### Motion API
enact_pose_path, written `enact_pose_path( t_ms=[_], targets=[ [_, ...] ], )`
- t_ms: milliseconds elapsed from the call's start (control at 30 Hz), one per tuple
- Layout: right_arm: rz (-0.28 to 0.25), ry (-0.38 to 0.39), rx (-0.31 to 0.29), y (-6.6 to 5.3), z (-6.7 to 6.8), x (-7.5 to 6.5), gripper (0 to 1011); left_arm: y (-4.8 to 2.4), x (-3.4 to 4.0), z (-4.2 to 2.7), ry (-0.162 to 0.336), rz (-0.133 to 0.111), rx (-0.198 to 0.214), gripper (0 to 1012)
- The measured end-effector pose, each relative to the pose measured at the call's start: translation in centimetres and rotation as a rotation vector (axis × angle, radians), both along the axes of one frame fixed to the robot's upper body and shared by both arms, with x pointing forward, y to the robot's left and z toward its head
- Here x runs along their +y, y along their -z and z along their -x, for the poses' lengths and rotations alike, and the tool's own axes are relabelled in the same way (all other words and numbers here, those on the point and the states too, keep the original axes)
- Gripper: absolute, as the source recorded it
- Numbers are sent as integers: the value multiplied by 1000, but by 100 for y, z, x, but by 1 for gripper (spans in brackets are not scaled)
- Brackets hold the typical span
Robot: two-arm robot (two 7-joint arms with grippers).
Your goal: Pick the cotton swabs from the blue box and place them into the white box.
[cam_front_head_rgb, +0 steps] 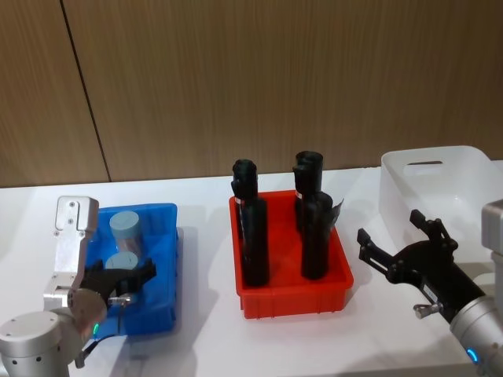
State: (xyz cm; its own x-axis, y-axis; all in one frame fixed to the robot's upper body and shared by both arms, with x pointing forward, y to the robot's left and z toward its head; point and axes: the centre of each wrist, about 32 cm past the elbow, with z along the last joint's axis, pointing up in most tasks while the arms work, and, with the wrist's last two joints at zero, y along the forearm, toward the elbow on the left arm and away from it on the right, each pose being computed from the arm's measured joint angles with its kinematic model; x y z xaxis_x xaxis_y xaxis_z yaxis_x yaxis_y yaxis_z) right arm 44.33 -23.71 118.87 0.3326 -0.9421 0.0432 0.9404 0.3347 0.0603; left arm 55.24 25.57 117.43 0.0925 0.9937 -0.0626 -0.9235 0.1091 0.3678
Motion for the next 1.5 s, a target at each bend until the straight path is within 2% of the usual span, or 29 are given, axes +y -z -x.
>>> enact_pose_path(
  t_ms=[300, 467, 600, 700, 867, 1100, 1233, 1500],
  targets=[
    [0, 0, 0, 0, 0, 0, 1001, 68, 24, -8, 20, 11, 5, 998],
    [0, 0, 0, 0, 0, 0, 1001, 88, 32, -7, 23, 9, 7, 882],
    [0, 0, 0, 0, 0, 0, 1001, 105, 38, 2, 22, -2, 8, 794],
    [0, 0, 0, 0, 0, 0, 1001, 112, 44, 9, 21, -12, 7, 682],
    [0, 0, 0, 0, 0, 0, 1001, 103, 49, 21, 21, -37, -1, 660],
    [0, 0, 0, 0, 0, 0, 1001, 36, 50, 44, 28, -78, -32, 660],
    [0, 0, 0, 0, 0, 0, 1001, -48, 41, 63, 44, -101, -65, 660],
    [0, 0, 0, 0, 0, 0, 1001, -240, 15, 98, 93, -120, -136, 660]
  ],
)
